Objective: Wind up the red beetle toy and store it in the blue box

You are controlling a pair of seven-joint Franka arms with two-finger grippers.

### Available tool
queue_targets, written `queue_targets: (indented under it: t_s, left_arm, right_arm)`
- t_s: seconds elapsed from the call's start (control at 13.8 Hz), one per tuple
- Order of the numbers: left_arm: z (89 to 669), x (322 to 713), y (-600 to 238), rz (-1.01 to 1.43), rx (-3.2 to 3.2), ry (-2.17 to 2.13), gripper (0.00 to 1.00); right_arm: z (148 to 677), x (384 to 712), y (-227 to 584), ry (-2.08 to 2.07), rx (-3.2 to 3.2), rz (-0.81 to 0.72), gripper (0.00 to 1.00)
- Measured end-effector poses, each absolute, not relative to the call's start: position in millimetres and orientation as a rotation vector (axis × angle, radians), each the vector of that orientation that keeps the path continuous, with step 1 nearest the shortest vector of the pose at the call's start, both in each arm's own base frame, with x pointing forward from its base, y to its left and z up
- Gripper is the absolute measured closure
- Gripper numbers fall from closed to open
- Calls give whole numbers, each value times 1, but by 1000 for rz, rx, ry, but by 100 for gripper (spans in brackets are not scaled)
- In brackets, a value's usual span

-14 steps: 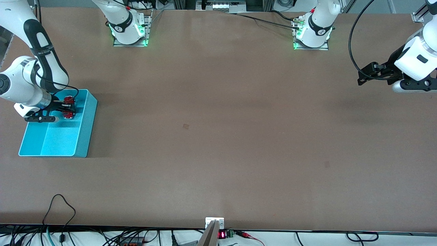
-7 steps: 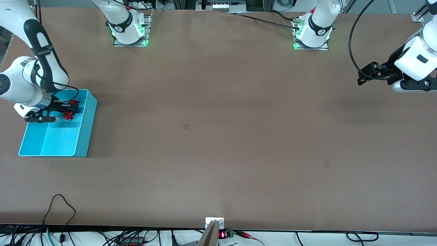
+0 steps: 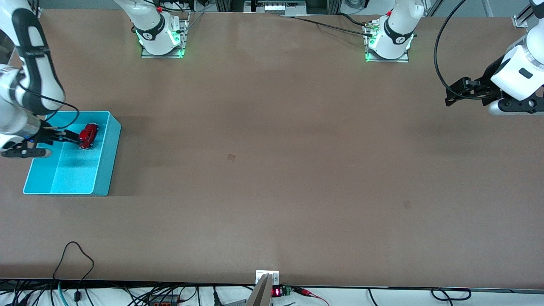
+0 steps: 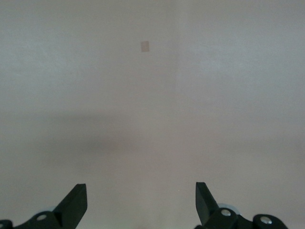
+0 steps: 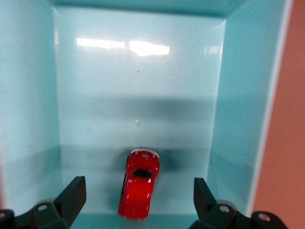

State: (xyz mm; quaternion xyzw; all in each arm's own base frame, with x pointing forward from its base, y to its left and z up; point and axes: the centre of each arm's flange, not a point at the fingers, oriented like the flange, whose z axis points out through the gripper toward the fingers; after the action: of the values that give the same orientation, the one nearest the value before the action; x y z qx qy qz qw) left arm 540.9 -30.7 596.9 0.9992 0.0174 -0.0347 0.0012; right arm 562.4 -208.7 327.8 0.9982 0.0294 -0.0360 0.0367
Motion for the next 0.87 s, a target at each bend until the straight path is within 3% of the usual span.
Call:
queue_targets:
  t_s: [0.36,0.87]
  left_arm:
    - [597,541,-31,-109,3137,55,0]
    - [597,541,-31,-108,3137,55,0]
  right_arm:
    - [484,586,-159,177,3079,-109,0]
    - [597,565,-65,180,3096,-155,0]
